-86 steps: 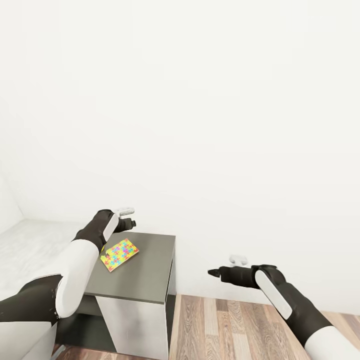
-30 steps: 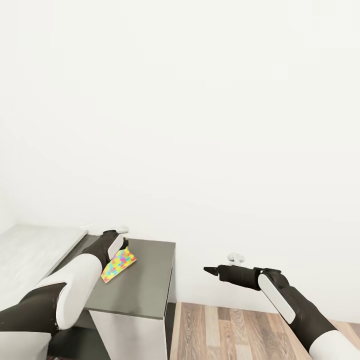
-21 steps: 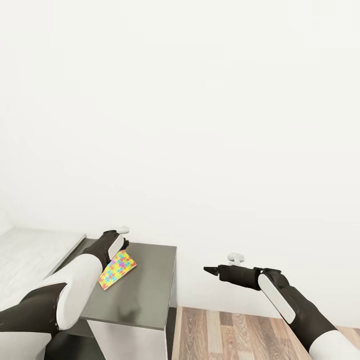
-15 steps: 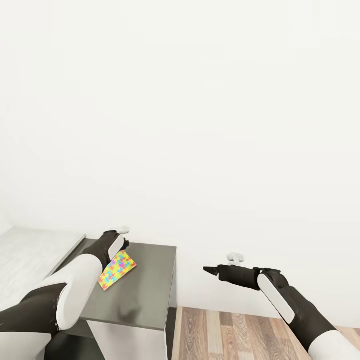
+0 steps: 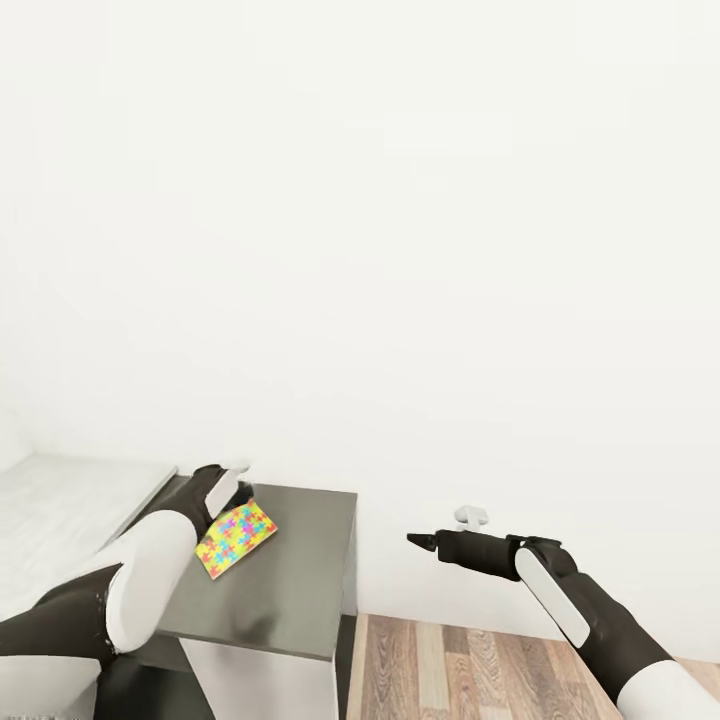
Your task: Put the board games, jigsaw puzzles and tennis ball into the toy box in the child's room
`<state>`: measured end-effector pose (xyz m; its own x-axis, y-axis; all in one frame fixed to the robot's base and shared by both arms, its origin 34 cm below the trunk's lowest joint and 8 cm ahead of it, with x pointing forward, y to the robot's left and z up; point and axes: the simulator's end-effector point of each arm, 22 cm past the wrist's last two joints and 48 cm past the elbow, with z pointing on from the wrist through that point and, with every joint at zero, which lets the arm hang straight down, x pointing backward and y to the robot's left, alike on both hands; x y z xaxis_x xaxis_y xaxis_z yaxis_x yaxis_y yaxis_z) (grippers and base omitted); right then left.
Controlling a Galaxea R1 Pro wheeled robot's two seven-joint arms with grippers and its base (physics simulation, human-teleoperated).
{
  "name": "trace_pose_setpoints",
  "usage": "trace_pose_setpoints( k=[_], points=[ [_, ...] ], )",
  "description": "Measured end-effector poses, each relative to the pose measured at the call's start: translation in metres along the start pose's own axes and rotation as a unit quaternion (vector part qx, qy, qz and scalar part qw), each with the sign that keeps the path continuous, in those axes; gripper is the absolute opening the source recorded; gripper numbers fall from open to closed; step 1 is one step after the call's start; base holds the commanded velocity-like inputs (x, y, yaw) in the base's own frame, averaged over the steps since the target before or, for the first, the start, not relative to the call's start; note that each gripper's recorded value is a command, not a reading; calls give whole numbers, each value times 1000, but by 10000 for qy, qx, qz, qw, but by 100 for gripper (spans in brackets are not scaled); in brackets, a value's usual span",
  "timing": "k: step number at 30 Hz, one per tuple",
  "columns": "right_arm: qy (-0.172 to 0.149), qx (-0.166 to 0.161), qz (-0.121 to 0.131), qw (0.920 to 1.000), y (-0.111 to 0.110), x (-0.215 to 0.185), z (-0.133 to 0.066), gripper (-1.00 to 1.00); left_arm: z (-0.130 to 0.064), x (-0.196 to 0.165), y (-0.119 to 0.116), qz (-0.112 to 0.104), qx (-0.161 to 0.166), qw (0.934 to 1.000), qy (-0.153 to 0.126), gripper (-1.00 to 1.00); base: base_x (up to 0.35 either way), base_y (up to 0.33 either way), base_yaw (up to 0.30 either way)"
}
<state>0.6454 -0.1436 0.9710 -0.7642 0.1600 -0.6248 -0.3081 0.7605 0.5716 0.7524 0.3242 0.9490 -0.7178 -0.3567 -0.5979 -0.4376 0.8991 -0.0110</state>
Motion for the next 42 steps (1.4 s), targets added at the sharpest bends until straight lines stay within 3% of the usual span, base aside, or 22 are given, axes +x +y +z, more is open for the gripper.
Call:
trace_pose_setpoints(
  k=[4, 15, 29, 42],
  points=[
    [-5, 2, -6, 10000, 0, -1, 0, 100, 6, 17, 1, -267, 108, 9992, 266, 100, 0, 0, 31],
    [-7, -9, -13, 10000, 1, -1, 0, 100, 21, 63, 14, -259, 222, 9971, 681, 100, 0, 0, 5],
    [-8, -24, -16, 10000, 3, -1, 1, 100, 24, 69, 16, -227, 235, 9970, 697, 100, 0, 0, 0],
    [-9, -27, -27, 10000, 3, -1, 0, 100, 24, 58, 15, -301, 229, 9984, 431, 100, 0, 0, 0]
  ],
)
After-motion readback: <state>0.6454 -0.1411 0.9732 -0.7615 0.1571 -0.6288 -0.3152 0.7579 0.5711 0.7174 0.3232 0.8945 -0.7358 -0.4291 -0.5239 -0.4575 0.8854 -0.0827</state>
